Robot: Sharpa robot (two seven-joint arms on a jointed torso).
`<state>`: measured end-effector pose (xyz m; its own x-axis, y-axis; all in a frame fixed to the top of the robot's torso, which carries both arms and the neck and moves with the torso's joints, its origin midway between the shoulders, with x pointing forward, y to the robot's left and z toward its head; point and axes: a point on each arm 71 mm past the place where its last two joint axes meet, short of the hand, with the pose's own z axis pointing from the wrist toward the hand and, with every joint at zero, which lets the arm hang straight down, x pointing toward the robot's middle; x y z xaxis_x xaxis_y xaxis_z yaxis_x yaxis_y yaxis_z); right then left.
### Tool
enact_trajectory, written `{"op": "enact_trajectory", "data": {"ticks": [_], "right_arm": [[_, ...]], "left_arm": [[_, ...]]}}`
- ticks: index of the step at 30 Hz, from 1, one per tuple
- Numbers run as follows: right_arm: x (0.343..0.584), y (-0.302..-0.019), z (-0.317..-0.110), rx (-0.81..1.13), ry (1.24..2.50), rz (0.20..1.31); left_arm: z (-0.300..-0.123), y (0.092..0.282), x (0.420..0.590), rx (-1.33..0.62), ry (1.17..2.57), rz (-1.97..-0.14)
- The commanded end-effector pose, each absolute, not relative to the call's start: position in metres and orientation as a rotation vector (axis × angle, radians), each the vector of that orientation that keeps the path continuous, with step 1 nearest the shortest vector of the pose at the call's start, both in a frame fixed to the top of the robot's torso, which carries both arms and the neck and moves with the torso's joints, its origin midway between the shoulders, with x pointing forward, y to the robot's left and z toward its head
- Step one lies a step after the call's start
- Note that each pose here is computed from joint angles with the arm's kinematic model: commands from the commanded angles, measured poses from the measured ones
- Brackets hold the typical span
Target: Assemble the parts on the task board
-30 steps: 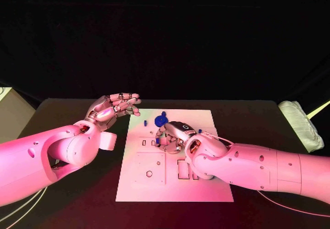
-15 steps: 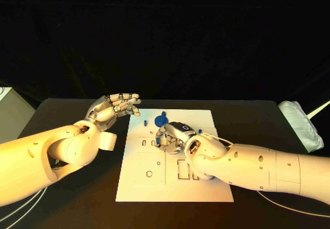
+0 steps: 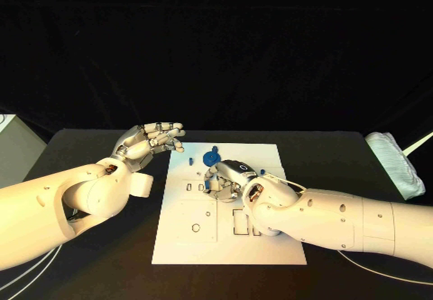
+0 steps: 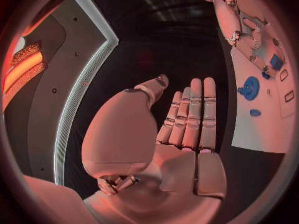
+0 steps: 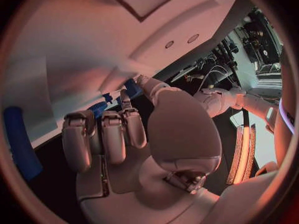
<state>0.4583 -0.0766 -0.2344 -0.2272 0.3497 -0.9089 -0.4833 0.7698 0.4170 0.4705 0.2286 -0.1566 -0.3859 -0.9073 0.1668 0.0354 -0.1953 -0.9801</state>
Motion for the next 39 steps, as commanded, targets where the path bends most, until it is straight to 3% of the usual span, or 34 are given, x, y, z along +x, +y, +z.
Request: {"op": "enact_trajectory", "data": {"ticks": [1,14,25,28,31,39], "right_arm": [[0.457,-0.076,-0.232,-0.106,1.595,0.795],[0.451,-0.08,-0.219,-0.051,1.503,0.87],[0.459,-0.103,-0.182,-0.015,1.43,1.04],[0.462,-0.115,-0.168,0.008,1.405,1.09],[0.469,-0.13,-0.154,0.097,1.407,1.136],[0.485,-0.167,-0.131,0.339,1.404,1.15]], "left_arm": [[-0.155,0.227,0.47,-1.066,1.344,-1.695],[-0.157,0.228,0.472,-1.038,1.38,-1.664],[-0.171,0.235,0.481,-1.043,1.511,-1.454],[-0.177,0.238,0.482,-1.058,1.592,-1.347],[-0.185,0.236,0.484,-0.994,1.794,-1.248],[-0.181,0.225,0.503,-0.749,2.128,-0.972]]}}
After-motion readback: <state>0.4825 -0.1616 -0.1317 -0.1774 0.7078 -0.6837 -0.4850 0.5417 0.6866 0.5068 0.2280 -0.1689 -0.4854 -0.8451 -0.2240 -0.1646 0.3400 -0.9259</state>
